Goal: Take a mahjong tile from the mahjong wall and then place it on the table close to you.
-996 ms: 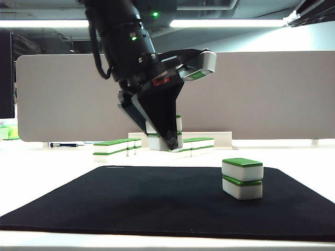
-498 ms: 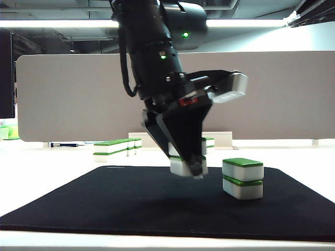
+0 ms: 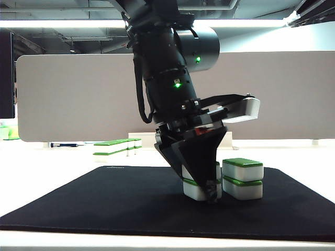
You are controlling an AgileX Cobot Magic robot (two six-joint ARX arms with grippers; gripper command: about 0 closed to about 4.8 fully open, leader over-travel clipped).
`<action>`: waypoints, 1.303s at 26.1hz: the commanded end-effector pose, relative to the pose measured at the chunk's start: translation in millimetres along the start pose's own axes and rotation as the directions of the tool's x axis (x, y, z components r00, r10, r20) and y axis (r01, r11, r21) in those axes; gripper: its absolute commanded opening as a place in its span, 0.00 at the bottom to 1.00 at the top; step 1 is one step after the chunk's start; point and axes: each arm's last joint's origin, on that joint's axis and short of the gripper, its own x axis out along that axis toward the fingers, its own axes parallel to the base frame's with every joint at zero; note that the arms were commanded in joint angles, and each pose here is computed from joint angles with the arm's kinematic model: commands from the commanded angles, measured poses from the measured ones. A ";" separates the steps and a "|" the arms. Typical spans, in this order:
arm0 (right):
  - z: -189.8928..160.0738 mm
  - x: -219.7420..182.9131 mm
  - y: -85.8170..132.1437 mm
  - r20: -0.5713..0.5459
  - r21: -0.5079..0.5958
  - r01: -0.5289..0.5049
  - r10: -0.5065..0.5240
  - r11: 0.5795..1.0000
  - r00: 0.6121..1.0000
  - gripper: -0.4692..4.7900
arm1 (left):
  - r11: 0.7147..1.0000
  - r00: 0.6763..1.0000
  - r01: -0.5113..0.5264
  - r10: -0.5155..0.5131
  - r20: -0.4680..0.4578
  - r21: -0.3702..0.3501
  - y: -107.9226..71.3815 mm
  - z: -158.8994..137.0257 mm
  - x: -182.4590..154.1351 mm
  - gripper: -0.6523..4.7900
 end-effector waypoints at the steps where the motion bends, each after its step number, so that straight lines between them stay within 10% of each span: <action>1: 1.7 -0.5 0.9 0.011 -0.009 -0.003 0.003 1.000 1.000 0.09 | 1.000 0.999 0.023 -0.023 0.023 0.002 -0.1 2.3 3.3 0.46; 21: 1.7 -0.5 1.0 0.011 -0.009 -0.004 0.004 1.000 1.000 0.09 | 0.999 0.996 0.029 -0.031 -0.085 -0.024 -3.6 -7.0 -0.2 0.86; 34: 1.5 -0.5 1.0 0.011 -0.009 -0.003 0.003 1.000 1.000 0.09 | 0.996 0.949 -0.078 0.065 -0.310 -0.031 -4.3 10.0 -78.8 0.72</action>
